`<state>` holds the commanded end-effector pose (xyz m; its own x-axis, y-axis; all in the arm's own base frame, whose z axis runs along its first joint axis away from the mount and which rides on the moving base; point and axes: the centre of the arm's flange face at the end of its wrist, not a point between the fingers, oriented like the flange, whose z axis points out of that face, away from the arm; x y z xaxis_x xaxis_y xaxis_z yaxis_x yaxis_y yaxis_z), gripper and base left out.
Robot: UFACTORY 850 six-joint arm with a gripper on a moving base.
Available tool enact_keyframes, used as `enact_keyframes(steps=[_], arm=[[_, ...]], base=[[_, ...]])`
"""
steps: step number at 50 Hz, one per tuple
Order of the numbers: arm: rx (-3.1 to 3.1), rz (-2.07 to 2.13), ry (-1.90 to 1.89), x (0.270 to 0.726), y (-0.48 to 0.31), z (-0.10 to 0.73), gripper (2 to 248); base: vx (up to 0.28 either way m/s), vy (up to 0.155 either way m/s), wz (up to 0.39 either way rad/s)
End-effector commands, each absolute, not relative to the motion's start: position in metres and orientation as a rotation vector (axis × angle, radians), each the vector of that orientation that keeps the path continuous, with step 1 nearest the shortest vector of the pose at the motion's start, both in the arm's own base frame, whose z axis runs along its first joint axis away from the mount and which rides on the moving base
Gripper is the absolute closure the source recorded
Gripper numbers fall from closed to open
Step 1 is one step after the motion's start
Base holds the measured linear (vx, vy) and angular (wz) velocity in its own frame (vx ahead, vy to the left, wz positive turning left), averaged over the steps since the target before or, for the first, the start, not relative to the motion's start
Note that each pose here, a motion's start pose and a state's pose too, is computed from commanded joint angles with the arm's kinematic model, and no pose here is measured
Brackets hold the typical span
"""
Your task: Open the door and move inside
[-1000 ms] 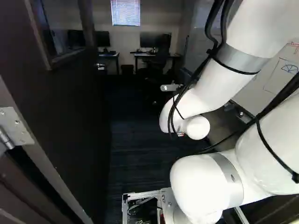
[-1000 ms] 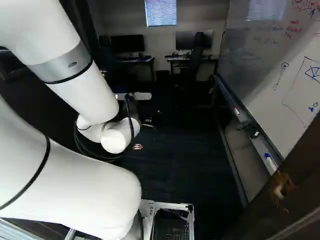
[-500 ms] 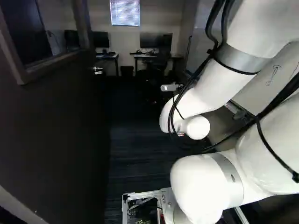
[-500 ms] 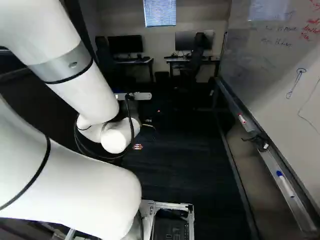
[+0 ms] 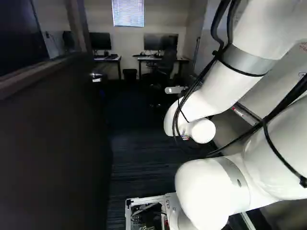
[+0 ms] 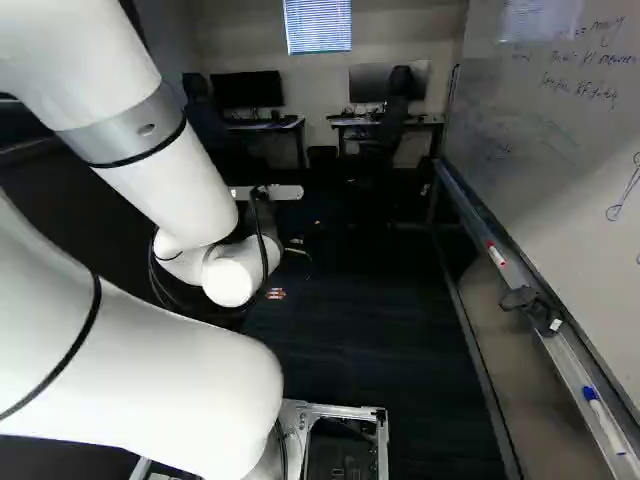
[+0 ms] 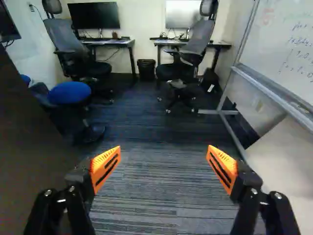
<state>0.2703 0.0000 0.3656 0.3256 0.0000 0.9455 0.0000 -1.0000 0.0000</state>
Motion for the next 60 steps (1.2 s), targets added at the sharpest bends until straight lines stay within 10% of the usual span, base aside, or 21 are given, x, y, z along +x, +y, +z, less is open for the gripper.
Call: enact_keyframes(steps=[60], arm=[[2.558,1.824,0.0,0.2703,0.0,0.3656,3]], base=[[0.213,0.006,-0.016]])
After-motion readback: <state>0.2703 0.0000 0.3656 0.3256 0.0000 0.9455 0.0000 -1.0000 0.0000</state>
